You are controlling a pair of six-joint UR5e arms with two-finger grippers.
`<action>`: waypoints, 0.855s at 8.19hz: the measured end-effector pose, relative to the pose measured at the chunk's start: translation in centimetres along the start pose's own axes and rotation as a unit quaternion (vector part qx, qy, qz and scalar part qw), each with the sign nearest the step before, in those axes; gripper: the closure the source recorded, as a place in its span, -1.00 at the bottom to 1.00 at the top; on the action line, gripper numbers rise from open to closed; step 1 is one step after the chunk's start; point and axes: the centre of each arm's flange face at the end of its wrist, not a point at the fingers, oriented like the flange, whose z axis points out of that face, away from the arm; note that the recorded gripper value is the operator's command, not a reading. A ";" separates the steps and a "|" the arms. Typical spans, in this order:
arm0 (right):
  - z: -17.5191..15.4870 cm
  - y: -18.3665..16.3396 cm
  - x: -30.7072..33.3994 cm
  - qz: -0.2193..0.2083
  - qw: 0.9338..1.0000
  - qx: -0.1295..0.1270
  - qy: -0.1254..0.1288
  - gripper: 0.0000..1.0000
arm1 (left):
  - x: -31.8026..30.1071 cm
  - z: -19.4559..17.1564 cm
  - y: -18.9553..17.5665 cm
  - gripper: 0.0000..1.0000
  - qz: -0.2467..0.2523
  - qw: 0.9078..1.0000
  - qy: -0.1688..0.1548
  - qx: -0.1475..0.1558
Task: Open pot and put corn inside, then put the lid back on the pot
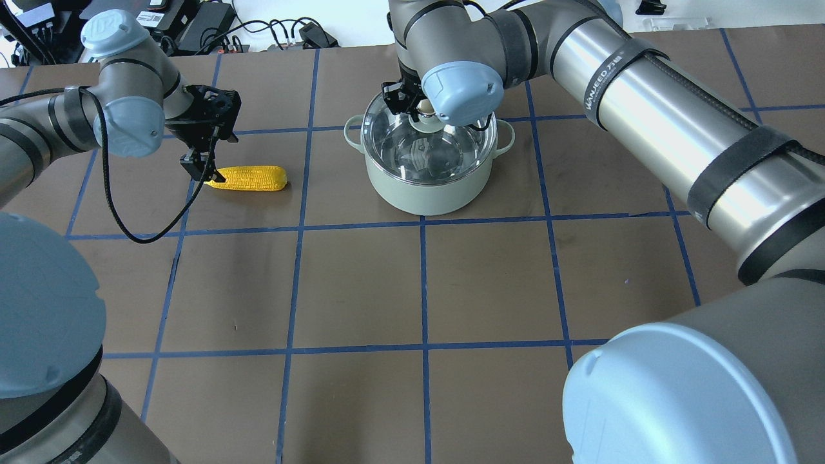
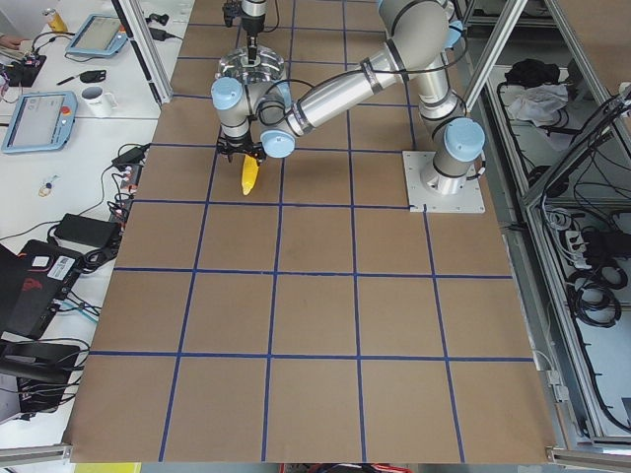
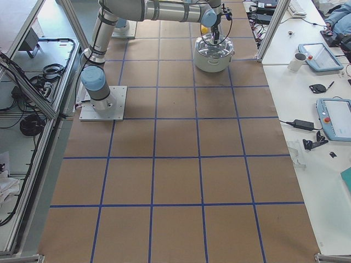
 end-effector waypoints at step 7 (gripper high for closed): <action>-7.3 1.6 1.5 0.028 0.999 -0.001 -0.020 0.39 | -0.2 3.7 0.2 -0.33 -0.039 0.999 0.021 0.018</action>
